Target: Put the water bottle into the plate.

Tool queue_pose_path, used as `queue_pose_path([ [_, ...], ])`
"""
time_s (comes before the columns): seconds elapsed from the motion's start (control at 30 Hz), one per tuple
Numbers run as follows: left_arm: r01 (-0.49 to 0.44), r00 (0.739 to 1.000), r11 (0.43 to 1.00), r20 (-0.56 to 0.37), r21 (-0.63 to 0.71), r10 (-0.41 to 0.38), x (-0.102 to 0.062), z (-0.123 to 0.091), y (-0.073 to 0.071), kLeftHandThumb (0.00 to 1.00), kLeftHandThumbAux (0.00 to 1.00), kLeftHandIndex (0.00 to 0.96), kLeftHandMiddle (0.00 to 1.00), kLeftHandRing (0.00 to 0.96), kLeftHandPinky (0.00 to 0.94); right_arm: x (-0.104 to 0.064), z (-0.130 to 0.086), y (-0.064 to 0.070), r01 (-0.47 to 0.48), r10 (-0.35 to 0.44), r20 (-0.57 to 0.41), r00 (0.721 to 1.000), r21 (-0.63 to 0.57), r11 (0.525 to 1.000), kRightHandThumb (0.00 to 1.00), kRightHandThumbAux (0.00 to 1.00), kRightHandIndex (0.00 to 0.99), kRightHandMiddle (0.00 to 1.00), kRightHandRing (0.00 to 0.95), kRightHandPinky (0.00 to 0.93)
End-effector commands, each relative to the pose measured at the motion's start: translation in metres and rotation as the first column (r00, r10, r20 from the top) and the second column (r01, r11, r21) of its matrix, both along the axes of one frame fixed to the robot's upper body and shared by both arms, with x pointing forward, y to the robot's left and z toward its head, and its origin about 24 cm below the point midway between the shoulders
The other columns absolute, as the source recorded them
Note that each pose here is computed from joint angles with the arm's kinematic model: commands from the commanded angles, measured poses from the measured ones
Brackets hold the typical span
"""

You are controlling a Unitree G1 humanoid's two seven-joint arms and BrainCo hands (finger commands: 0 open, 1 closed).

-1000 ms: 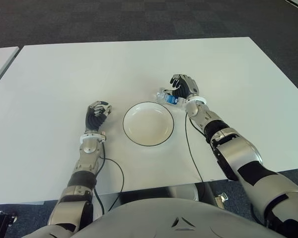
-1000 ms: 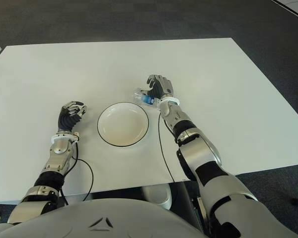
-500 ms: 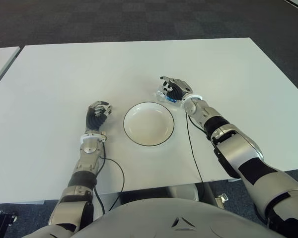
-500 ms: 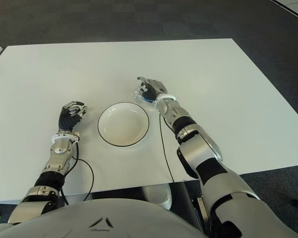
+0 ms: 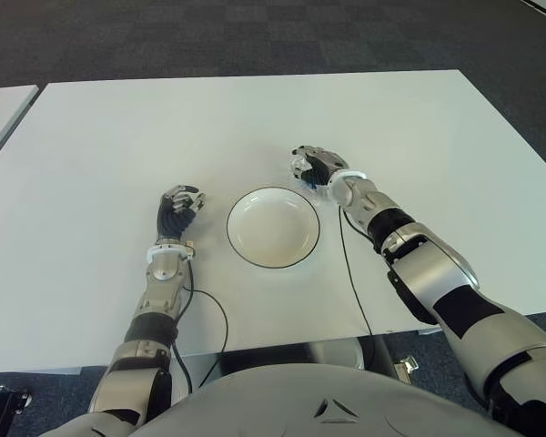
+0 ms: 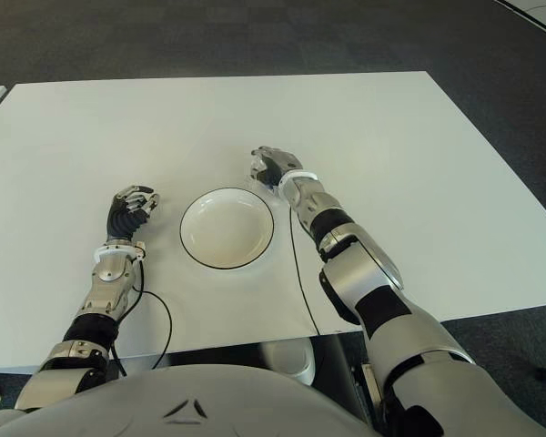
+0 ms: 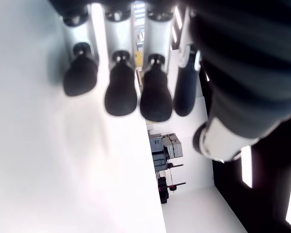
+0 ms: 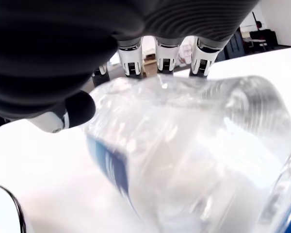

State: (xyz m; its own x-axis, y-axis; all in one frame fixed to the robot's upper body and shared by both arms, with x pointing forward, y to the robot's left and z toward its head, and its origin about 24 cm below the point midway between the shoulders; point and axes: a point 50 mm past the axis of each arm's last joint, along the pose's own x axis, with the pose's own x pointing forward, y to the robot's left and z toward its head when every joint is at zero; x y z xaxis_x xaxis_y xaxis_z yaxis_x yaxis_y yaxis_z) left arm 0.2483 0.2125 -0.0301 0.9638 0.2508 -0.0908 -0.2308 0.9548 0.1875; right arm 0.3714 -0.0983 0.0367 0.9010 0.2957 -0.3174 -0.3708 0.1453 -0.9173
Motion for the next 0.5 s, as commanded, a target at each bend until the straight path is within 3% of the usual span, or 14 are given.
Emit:
queue_pose_path([
  [0.03,-0.019,0.998,1.000,-0.067,-0.004,0.019,-0.0063,-0.0119,0.0003,0.707,0.718,0.439,0.764,0.757,0.763,-0.0048,-0.0120,0.0000,0.018,-0.021,-0.084,0.996,-0.044,0.999,0.560,0.308,0.000,0.000,0.000,0.000],
  [0.5,-0.030,0.997,1.000,-0.077,-0.011,0.029,-0.0058,-0.0115,0.0005,0.706,0.719,0.439,0.762,0.754,0.760,-0.0076,-0.0203,0.0029,0.011,-0.038,-0.168,0.985,-0.156,0.988,0.610,0.302,0.000,0.000,0.000,0.000],
])
